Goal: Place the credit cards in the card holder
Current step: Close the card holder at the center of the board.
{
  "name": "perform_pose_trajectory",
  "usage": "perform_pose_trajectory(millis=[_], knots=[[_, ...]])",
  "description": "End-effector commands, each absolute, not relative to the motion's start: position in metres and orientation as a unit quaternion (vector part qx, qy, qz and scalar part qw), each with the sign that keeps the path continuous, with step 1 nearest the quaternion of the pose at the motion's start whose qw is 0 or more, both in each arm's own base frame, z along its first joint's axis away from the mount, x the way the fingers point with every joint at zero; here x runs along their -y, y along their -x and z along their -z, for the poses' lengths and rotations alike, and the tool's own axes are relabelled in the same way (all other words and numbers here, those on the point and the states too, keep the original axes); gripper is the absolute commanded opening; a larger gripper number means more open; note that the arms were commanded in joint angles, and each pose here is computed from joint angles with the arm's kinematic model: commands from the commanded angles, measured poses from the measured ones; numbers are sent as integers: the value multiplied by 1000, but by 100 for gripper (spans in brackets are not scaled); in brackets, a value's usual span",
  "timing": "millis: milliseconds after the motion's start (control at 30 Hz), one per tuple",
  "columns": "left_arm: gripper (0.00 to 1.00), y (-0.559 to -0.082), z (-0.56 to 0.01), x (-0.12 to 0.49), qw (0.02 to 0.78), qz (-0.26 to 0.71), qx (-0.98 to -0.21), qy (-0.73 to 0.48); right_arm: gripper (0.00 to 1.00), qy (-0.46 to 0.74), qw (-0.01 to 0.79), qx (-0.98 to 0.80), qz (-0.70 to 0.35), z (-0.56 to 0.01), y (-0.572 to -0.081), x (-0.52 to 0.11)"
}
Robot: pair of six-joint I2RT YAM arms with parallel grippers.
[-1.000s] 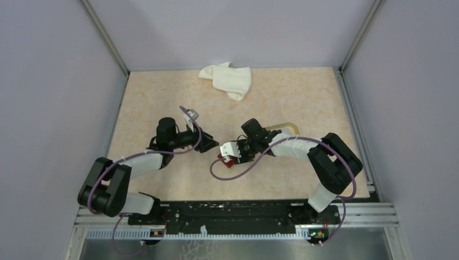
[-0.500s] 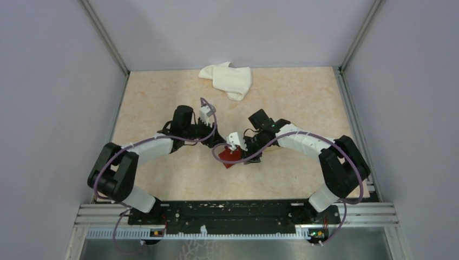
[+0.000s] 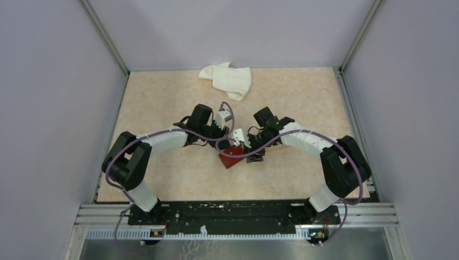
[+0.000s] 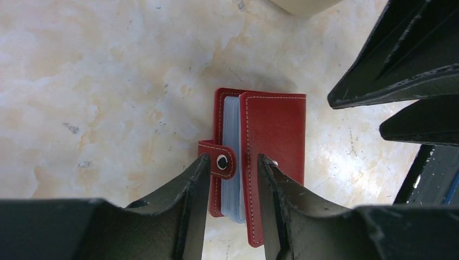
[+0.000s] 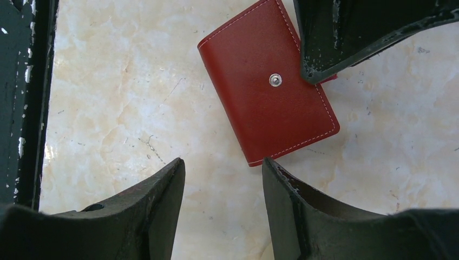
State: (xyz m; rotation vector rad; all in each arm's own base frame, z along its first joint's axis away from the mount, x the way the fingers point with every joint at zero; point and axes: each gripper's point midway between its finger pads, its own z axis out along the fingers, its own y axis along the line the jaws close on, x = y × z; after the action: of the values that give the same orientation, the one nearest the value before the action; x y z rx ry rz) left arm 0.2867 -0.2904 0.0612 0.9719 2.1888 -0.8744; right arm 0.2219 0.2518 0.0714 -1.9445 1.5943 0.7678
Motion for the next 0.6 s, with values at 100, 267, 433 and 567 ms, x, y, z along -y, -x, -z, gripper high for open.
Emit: perform_pose_trajectory(millis=[100,267,433,567], knots=[[40,-295,-58,284,284,285,-837,-371,55,714,284,-568,-296,-93,-226,-261],[29,-296,-57,287,279,290,-836,-374,55,713,282,-569,-296,-92,-225,-260],[19,-297,-57,290,273,295,-834,-377,55,713,281,-570,-296,-92,-225,-260],[4,-296,-61,292,271,300,-832,-380,54,713,284,-573,-285,-90,-229,-258]])
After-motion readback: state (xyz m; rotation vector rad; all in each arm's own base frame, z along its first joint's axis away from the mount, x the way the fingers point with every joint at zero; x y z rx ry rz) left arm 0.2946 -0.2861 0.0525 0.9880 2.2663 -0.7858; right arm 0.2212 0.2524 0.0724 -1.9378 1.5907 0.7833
